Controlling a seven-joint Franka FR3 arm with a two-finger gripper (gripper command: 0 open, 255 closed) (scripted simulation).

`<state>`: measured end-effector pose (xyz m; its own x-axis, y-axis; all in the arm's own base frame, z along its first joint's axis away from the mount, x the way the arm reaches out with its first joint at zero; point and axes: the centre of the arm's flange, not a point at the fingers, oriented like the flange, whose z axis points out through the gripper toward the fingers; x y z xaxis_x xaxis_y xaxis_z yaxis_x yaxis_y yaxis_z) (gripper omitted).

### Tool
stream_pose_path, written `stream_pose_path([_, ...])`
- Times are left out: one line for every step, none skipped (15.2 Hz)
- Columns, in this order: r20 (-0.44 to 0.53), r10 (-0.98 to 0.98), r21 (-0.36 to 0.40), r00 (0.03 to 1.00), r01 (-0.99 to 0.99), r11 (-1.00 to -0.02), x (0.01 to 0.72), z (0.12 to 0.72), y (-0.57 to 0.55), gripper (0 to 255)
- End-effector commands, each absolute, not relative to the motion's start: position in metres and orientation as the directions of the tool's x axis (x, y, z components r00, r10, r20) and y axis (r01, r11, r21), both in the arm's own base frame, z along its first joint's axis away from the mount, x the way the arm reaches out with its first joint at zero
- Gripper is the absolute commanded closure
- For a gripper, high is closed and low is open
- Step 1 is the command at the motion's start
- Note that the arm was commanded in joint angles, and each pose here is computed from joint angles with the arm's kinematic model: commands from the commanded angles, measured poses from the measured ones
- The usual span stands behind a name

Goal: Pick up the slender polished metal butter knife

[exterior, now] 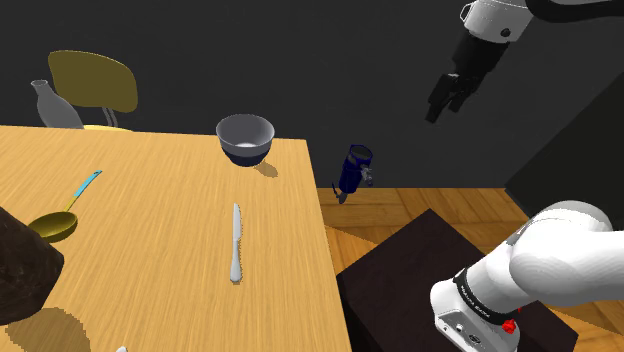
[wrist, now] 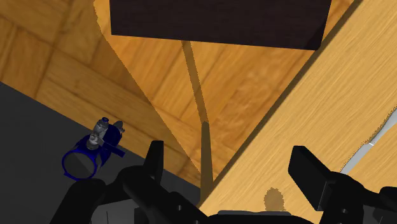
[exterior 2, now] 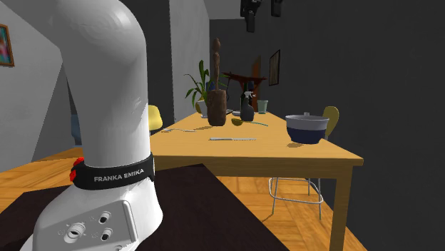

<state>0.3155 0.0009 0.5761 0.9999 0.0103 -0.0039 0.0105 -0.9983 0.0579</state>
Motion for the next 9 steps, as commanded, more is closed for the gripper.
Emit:
stream_pose_path([-0.004, 0.01, 0.058, 1.0, 0.01, -0.998, 0.315, 0.576, 0.001, 0])
stream_pose_path([-0.003, 0.0, 0.053, 1.0, 0.0, -0.999, 0.317, 0.567, 0.01, 0])
stream_pose_path([-0.002, -0.01, 0.049, 1.0, -0.01, -0.999, 0.319, 0.559, 0.019, 0])
stream_pose_path([-0.001, -0.021, 0.044, 1.0, -0.02, -0.999, 0.32, 0.55, 0.028, 0])
stream_pose_path([0.0, -0.031, 0.039, 1.0, -0.031, -0.999, 0.322, 0.541, 0.037, 0])
stream_pose_path([0.001, -0.041, 0.035, 0.999, -0.041, -0.999, 0.324, 0.533, 0.046, 0])
stream_pose_path([0.002, -0.051, 0.03, 0.999, -0.051, -0.998, 0.326, 0.524, 0.055, 0])
stream_pose_path([0.002, -0.062, 0.025, 0.998, -0.062, -0.998, 0.328, 0.516, 0.064, 0])
stream_pose_path([0.003, -0.072, 0.021, 0.997, -0.072, -0.997, 0.33, 0.507, 0.073, 0])
